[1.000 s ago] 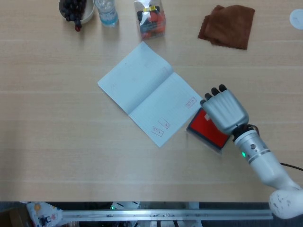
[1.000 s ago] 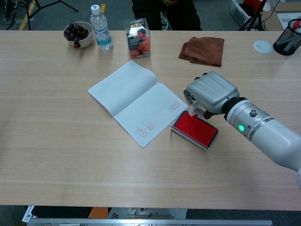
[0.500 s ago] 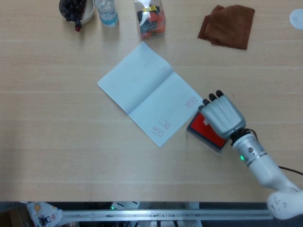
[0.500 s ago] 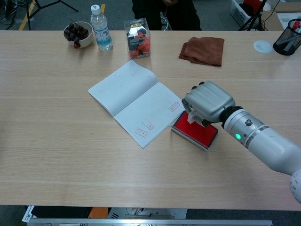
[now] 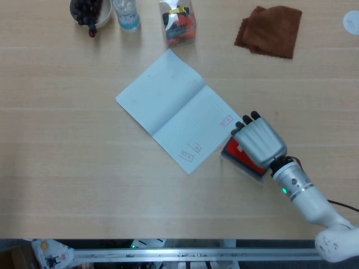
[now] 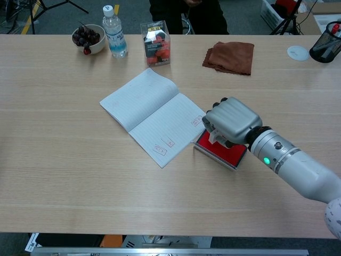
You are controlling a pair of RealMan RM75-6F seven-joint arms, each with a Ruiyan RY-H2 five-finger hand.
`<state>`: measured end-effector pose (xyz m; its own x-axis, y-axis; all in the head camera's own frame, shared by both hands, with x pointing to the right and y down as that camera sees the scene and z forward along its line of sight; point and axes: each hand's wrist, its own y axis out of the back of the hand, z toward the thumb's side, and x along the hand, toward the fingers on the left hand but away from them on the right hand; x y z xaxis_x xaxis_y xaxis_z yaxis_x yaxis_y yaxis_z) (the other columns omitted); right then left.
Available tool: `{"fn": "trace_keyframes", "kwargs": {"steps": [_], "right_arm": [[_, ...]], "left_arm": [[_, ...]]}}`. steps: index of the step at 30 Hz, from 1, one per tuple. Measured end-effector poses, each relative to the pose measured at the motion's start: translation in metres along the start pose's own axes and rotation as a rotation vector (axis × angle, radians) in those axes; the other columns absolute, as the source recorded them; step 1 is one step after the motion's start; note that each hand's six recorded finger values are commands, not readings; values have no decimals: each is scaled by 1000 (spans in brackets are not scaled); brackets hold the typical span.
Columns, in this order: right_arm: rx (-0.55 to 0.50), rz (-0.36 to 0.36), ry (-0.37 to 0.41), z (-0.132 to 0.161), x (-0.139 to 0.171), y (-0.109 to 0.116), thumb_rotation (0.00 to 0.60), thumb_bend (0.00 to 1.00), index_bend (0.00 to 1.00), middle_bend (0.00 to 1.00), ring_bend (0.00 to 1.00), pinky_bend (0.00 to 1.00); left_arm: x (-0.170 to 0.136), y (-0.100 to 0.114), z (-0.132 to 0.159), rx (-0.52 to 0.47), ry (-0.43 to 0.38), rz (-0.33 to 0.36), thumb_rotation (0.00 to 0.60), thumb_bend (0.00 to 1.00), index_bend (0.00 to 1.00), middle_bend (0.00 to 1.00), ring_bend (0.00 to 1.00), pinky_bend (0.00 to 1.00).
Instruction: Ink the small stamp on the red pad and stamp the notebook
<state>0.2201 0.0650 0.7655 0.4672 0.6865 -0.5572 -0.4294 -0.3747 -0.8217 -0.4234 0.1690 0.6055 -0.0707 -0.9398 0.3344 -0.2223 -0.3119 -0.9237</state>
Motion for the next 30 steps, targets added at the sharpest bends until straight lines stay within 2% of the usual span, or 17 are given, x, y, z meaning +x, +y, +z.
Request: {"fn": "trace_keyframes", "kwargs": {"steps": [30], "right_arm": [[14, 25, -6, 1, -2, -11, 600, 368, 595, 463, 316, 293]], "left_arm": [[0, -1, -3, -2, 5, 2, 600, 272, 42, 32, 34, 63]]}}
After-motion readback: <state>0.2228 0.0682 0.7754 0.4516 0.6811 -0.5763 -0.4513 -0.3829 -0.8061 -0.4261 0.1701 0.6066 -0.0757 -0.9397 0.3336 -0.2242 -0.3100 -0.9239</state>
